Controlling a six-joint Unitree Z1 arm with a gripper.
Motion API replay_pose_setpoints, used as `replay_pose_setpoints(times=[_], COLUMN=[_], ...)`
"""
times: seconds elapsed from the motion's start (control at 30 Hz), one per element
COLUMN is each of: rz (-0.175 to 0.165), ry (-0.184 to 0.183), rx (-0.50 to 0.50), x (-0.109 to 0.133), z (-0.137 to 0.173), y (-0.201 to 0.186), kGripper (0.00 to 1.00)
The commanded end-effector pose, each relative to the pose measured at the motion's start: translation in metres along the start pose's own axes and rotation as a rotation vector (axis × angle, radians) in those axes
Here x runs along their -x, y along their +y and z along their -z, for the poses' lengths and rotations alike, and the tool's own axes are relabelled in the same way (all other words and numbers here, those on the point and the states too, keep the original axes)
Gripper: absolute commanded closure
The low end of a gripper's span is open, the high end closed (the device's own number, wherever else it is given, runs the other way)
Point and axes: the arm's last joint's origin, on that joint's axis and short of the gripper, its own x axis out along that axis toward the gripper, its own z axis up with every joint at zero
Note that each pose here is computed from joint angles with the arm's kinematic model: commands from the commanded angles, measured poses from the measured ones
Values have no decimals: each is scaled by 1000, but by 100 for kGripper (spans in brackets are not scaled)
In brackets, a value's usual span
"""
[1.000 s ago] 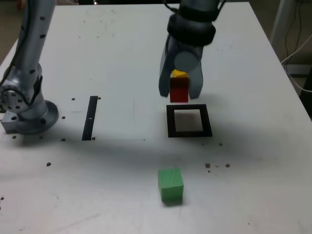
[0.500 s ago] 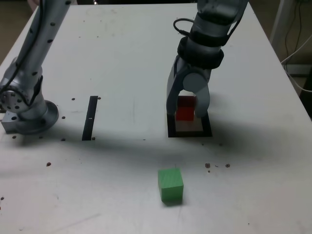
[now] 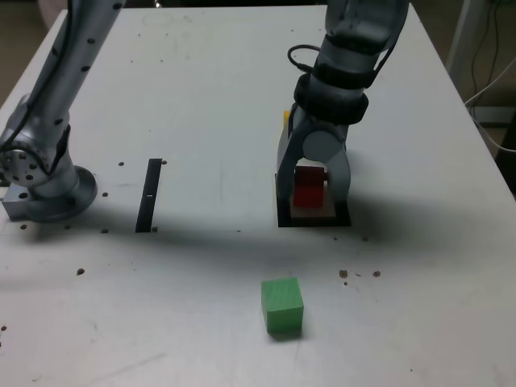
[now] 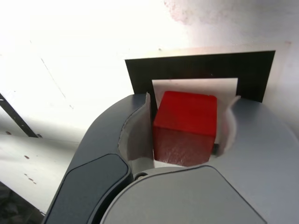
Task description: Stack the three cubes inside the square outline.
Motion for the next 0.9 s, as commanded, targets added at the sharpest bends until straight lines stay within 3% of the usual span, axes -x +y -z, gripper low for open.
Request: replay_pose_setpoints(times=[0.0,0.13,0.57,0.87], rz=[1,-10,-89,-87], ry=[-6,-14,-61,-58], rx=[-2,0,78,144], x=[2,7,31,33], z=[2,10,49,58], y=[0,0,26,59], kGripper=[0,0,0,0])
